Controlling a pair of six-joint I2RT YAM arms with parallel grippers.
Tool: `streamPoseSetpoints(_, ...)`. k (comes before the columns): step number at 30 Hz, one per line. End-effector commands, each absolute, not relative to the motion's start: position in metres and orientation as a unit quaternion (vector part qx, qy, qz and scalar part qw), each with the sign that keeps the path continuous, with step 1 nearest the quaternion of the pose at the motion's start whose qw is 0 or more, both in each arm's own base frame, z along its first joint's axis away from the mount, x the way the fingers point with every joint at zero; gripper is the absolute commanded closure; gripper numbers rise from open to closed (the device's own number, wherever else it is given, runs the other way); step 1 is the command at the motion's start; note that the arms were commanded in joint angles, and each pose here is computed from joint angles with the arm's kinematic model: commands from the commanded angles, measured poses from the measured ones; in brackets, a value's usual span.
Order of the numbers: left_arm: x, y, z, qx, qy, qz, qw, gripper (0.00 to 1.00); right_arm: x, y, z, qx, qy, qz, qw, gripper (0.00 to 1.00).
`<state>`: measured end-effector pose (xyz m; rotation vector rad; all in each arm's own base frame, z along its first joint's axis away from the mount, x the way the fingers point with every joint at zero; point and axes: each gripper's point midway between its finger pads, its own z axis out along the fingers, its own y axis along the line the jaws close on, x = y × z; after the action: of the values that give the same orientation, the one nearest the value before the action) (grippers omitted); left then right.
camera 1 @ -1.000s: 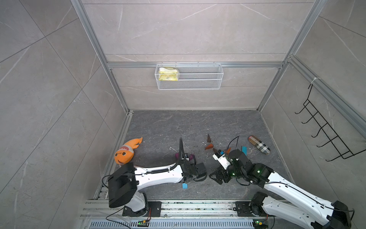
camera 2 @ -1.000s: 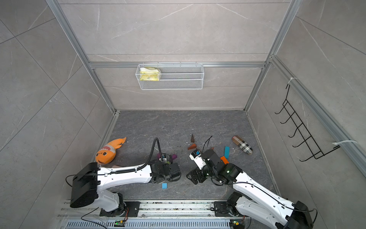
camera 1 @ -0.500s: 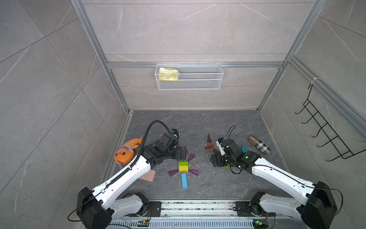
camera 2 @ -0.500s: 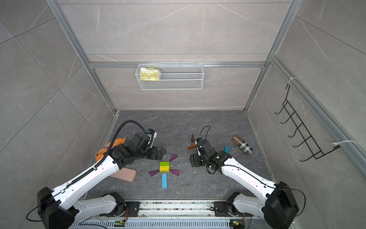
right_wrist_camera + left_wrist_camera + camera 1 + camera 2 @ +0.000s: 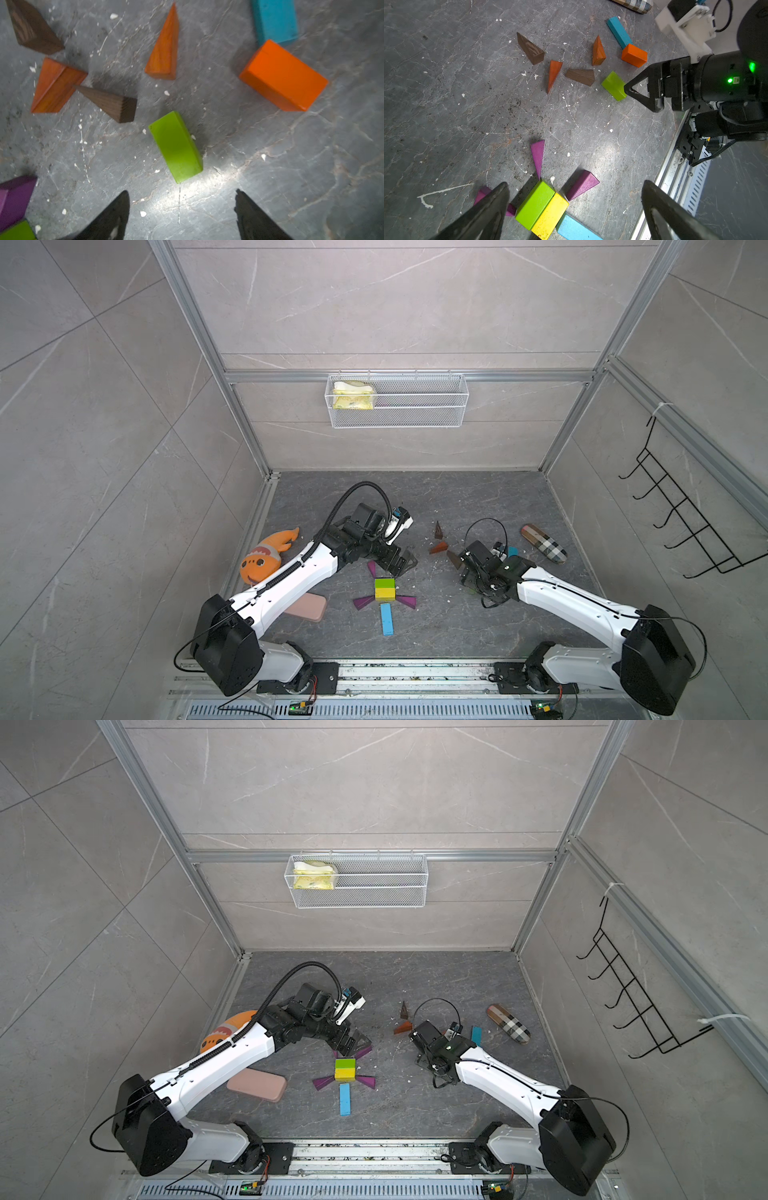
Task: Assemble a small pinwheel with building blocks
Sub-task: Pick up the building block from the center of the board.
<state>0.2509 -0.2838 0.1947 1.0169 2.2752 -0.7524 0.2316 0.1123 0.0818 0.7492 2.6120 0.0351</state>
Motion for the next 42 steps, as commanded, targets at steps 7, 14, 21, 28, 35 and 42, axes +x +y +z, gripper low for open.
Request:
streamPoseSetpoints(7, 0.249, -0.286, 0.217, 0.394, 0.815, -0.296, 0.306, 0.0, 0.231, 0.097, 0.096, 0.437, 0.877, -0.037, 0.198, 0.14)
streamPoseSetpoints(14, 0.24, -0.288, 0.218, 0.399, 0.809, -0.313, 0.297, 0.0, 0.24, 0.104, 0.094, 0.486, 0.854, -0.035, 0.181, 0.12)
streamPoseSetpoints(21, 0.236, -0.29, 0.222, 0.405, 0.801, -0.324, 0.299, 0.0, 0.238, 0.12, 0.056, 0.508, 0.852, -0.011, 0.128, 0.11)
streamPoseSetpoints(28, 0.234, -0.291, 0.221, 0.406, 0.8, -0.327, 0.296, 0.0, 0.248, 0.114, 0.045, 0.503, 0.852, -0.028, 0.139, 0.12)
streamPoseSetpoints(35, 0.235, -0.292, 0.219, 0.406, 0.801, -0.329, 0.292, 0.0, 0.251, 0.107, 0.031, 0.518, 0.846, -0.032, 0.124, 0.12)
streamPoseSetpoints(42, 0.233, -0.294, 0.218, 0.407, 0.799, -0.335, 0.289, 0.0, 0.252, 0.11, 0.02, 0.527, 0.843, -0.029, 0.105, 0.13)
